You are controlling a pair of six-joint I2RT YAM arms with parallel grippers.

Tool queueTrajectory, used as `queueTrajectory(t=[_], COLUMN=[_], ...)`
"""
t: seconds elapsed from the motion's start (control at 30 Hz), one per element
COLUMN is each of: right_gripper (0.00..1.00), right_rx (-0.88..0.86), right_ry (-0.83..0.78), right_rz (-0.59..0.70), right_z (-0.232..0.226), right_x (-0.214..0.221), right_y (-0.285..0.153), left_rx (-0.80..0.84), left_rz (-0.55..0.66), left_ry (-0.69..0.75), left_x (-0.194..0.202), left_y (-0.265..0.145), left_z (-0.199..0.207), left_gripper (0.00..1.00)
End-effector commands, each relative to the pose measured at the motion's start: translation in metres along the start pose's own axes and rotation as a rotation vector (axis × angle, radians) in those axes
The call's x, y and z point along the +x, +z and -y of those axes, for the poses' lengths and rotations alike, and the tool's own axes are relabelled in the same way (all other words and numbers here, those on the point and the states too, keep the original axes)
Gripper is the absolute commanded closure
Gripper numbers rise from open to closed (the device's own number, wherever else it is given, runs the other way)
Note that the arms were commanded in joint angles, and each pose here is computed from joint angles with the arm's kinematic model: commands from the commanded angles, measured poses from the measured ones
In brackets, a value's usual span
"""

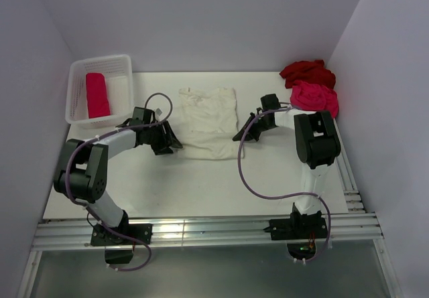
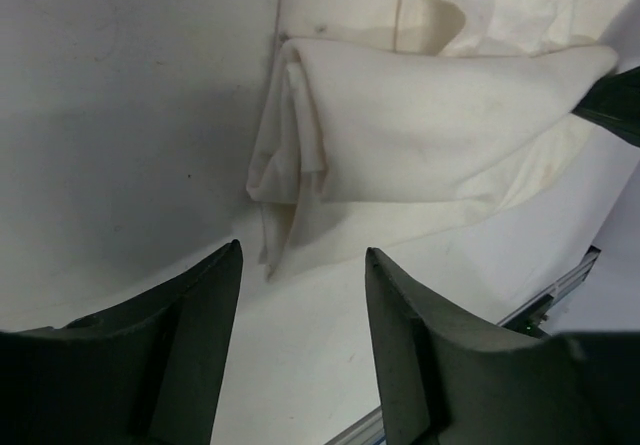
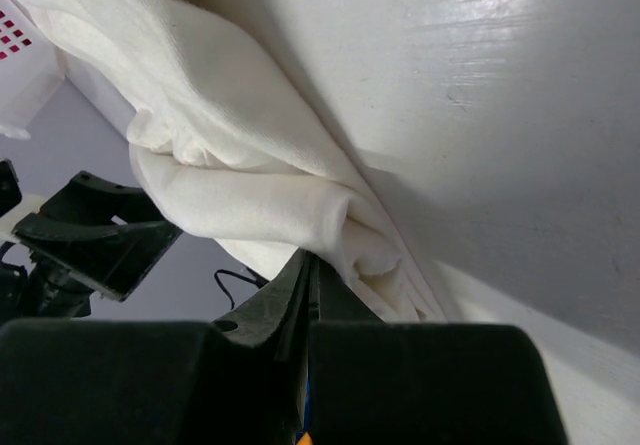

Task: Roll the t-shirts
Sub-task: Roll the tshirt

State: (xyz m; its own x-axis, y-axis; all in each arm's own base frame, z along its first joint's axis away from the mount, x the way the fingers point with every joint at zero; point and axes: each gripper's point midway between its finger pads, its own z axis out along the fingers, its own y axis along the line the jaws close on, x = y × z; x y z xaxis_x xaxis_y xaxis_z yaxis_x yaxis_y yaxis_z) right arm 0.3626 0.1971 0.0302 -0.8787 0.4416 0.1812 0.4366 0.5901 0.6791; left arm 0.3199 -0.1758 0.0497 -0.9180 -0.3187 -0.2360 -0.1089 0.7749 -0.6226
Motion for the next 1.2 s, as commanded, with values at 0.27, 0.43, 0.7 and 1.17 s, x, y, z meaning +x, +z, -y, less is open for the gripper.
queueTrajectory(t=[0.27, 0.43, 0.7, 1.17], right_gripper=[1.00, 0.69, 0.63, 0.96], right_rx=[-0.023, -0.026, -0.090, -0.231], right_ry=[-0.088, -0.260, -0.431, -0.371], right_rz=[0.049, 0.117, 0.023, -0.189], right_z=[-0.028, -0.067, -0.136, -0.166], right_x=[-0.004, -0.004, 0.037, 0.124], right_y=[-0.021, -0.043, -0.005, 0.074], left_rx=[-0.025, -0.052, -0.009, 0.024], left_rz=[-0.010, 0.002, 0.030, 0.069], left_ry=[0.087, 0.099, 0.119, 0.113], left_x=[0.010, 0.015, 0.019, 0.017], left_y=[0.032, 0.027, 0.015, 0.008], left_z=[0.010, 0.003, 0.010, 0.017], left_gripper=[0.80, 1.00, 1.00, 1.00])
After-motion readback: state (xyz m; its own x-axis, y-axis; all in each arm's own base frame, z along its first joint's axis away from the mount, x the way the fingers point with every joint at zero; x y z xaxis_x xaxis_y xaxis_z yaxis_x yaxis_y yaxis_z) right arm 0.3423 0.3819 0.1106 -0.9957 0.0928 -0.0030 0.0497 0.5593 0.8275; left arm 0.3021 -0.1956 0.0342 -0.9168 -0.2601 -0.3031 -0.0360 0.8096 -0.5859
